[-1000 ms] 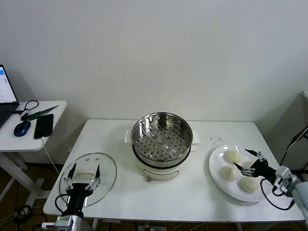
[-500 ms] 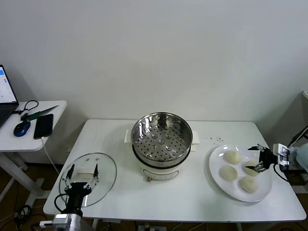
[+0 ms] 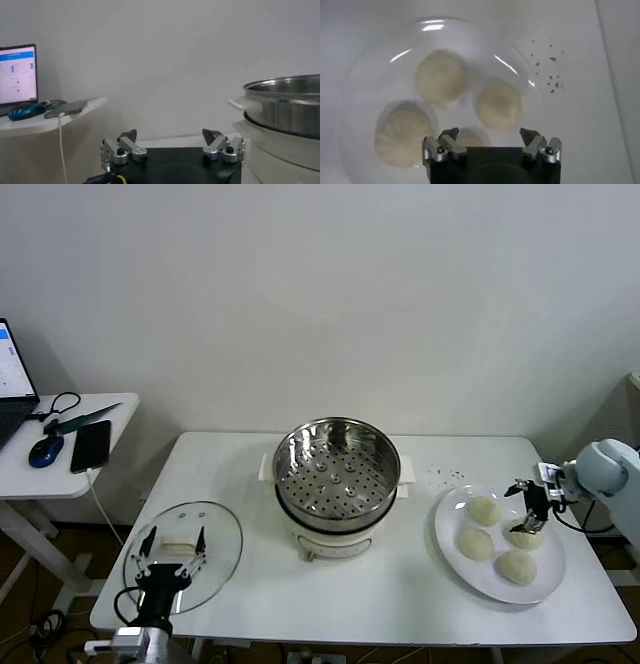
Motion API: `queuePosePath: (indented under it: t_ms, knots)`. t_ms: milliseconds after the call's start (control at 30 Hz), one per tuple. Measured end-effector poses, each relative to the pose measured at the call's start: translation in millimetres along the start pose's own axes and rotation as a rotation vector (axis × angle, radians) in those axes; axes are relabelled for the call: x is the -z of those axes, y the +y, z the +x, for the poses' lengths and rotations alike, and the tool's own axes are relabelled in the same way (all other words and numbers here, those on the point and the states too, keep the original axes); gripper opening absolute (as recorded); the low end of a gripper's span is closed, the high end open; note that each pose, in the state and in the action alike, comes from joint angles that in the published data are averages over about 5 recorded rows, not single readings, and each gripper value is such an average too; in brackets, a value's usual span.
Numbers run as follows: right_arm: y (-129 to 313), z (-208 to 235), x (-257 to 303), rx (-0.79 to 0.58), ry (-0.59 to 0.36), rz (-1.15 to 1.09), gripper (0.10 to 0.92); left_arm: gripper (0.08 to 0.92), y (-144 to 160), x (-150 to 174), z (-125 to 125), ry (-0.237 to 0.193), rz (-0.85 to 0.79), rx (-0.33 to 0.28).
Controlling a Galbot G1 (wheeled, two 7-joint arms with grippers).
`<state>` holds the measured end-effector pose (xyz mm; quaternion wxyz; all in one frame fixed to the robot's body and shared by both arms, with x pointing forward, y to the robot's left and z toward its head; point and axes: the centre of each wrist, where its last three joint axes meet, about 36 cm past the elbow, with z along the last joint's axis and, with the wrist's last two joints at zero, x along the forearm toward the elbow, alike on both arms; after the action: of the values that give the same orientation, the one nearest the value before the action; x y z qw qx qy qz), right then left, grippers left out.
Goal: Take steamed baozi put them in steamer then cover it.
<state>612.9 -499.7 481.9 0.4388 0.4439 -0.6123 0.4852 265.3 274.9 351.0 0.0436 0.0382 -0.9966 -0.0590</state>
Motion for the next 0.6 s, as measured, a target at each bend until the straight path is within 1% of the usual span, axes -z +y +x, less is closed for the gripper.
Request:
queuePosePath:
  t_ms: [300,600]
  knots:
    - [-20.5,-25.1,24.6,0.054,0.032,0.039,0.823,0.823,2.0,-5.7,-0.6,0.020,0.001,0.007]
    - [-30.9,-45.1,43.4,0.085,0.053,0.067,0.823,0.823,4.2,-11.0,0.9,0.039,0.002,0.013]
